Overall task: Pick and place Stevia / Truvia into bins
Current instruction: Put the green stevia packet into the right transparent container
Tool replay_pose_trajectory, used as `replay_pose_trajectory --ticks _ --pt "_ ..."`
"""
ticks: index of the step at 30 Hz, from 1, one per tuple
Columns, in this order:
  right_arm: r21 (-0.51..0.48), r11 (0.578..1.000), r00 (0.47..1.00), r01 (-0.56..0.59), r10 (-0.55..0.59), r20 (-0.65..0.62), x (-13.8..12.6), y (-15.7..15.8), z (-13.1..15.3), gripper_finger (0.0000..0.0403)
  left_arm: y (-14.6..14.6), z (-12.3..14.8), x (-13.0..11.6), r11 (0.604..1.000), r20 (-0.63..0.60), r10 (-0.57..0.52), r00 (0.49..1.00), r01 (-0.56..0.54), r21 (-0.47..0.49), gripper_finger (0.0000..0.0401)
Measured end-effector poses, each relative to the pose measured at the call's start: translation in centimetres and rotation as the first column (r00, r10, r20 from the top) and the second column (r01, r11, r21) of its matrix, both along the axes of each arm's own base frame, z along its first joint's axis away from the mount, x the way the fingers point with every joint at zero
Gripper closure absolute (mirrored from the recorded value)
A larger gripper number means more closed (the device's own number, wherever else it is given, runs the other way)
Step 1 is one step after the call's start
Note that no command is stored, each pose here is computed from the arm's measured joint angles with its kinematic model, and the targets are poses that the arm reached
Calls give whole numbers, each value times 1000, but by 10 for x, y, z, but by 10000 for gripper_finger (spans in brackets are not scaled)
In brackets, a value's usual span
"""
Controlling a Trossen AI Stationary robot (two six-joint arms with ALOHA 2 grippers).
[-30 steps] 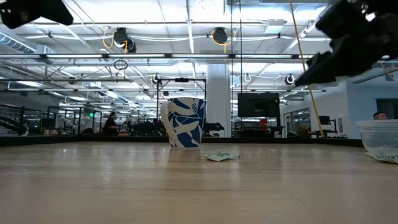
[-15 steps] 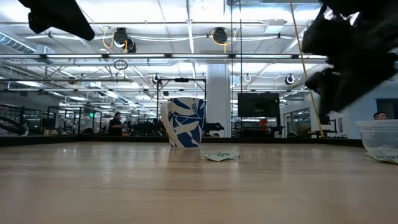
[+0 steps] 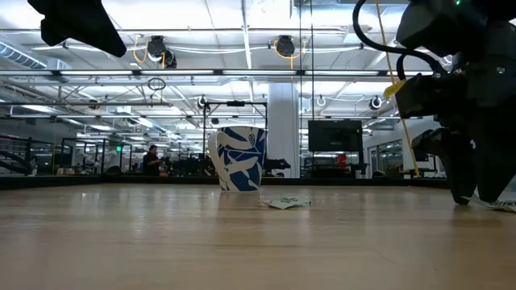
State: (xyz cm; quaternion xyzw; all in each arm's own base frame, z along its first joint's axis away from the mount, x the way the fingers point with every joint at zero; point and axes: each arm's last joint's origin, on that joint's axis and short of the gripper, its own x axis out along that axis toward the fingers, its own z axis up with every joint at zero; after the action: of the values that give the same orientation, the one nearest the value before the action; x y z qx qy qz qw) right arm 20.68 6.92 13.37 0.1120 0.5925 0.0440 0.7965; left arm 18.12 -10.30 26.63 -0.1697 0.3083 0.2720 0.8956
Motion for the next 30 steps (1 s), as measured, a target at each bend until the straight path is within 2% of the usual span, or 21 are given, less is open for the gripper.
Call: replay_pose_trajectory --ticks 10,15,19,24,30 --pt "-8 1000 1000 1 -2 -18 1 0 -3 253 0 0 0 999 -22 -30 999 31 10 364" --pt "-18 1000 1000 -3 2 -17 0 0 -4 293 0 0 0 999 -22 -30 999 31 10 364" --pt "-45 998 999 -52 52 -7 0 0 -4 338 0 0 0 999 -22 -30 999 31 10 364" --pt "-72 996 998 -60 61 10 0 1 -4 393 0 0 0 999 -22 -30 999 31 10 364" --pt "-66 996 998 -62 64 27 0 7 -4 397 0 0 0 999 -22 -30 999 31 11 364"
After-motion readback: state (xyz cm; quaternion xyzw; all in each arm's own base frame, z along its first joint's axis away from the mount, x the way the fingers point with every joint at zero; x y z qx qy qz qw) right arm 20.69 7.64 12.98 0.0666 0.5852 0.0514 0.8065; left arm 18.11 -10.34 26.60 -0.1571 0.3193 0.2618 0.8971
